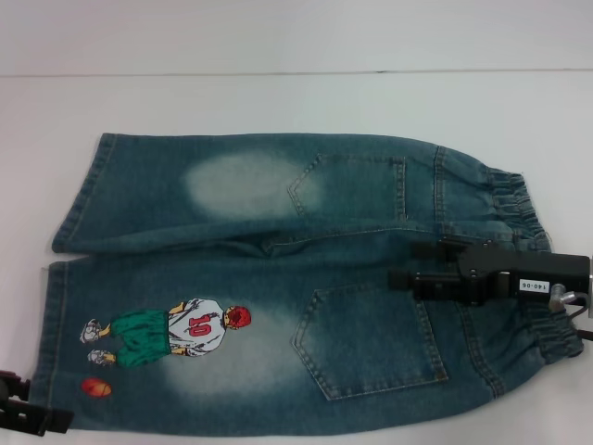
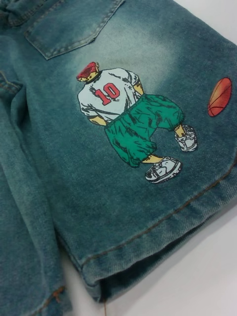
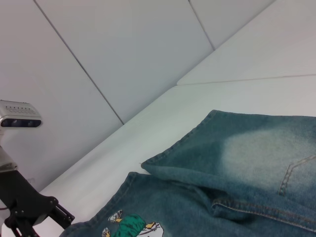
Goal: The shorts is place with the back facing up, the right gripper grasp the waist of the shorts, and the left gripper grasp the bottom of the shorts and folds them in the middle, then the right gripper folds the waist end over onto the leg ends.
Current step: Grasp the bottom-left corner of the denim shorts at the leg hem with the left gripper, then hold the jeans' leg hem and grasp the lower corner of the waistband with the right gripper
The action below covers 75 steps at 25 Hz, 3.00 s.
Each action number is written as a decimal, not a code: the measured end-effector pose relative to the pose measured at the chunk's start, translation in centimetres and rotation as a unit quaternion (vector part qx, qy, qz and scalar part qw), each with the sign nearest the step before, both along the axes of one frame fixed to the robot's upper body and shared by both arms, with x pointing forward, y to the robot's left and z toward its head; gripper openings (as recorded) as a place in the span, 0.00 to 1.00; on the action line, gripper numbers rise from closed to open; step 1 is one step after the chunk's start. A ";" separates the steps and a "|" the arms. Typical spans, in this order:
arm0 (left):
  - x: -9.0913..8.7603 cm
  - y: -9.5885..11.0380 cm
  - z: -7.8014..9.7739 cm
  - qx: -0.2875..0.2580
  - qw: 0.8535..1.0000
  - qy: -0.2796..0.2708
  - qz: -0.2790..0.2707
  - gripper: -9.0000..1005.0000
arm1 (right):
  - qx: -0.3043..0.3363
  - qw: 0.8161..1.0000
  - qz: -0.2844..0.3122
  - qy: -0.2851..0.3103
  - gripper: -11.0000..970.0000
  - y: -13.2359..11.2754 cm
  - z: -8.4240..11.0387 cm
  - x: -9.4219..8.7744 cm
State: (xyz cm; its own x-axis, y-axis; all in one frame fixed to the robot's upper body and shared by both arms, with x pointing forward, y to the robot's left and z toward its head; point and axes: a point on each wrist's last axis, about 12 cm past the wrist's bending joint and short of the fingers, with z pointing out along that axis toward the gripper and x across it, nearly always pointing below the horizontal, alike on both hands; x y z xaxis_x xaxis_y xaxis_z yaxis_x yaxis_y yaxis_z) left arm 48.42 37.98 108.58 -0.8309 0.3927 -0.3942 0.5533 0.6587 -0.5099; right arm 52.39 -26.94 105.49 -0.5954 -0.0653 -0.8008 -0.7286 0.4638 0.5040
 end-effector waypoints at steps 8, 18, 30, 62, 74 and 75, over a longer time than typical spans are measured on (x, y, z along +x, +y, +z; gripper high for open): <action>0.0 -0.1 0.0 0.000 1.000 0.001 -0.004 0.84 | 0.002 1.000 -0.001 0.000 0.95 0.0 0.0 0.0; 0.0 -0.3 -0.1 0.003 1.000 0.007 -0.013 0.70 | 0.004 1.000 -0.002 -0.001 0.95 0.0 0.1 0.0; 0.7 -0.8 0.1 0.001 1.000 0.001 -0.017 0.29 | 0.006 1.000 -0.004 -0.002 0.95 0.0 0.1 0.0; 0.3 -0.3 -0.1 0.002 1.000 0.003 -0.001 0.07 | 0.062 0.996 -0.044 0.040 0.95 -2.4 -0.8 -3.4; 0.4 -0.5 -0.1 -0.002 1.000 0.001 0.000 0.06 | 0.083 0.995 -0.045 0.038 0.95 -3.9 -1.4 -6.7; 0.5 -0.5 -0.1 -0.003 1.000 0.000 0.000 0.06 | 0.085 0.995 -0.045 0.038 0.95 -4.0 -1.4 -6.9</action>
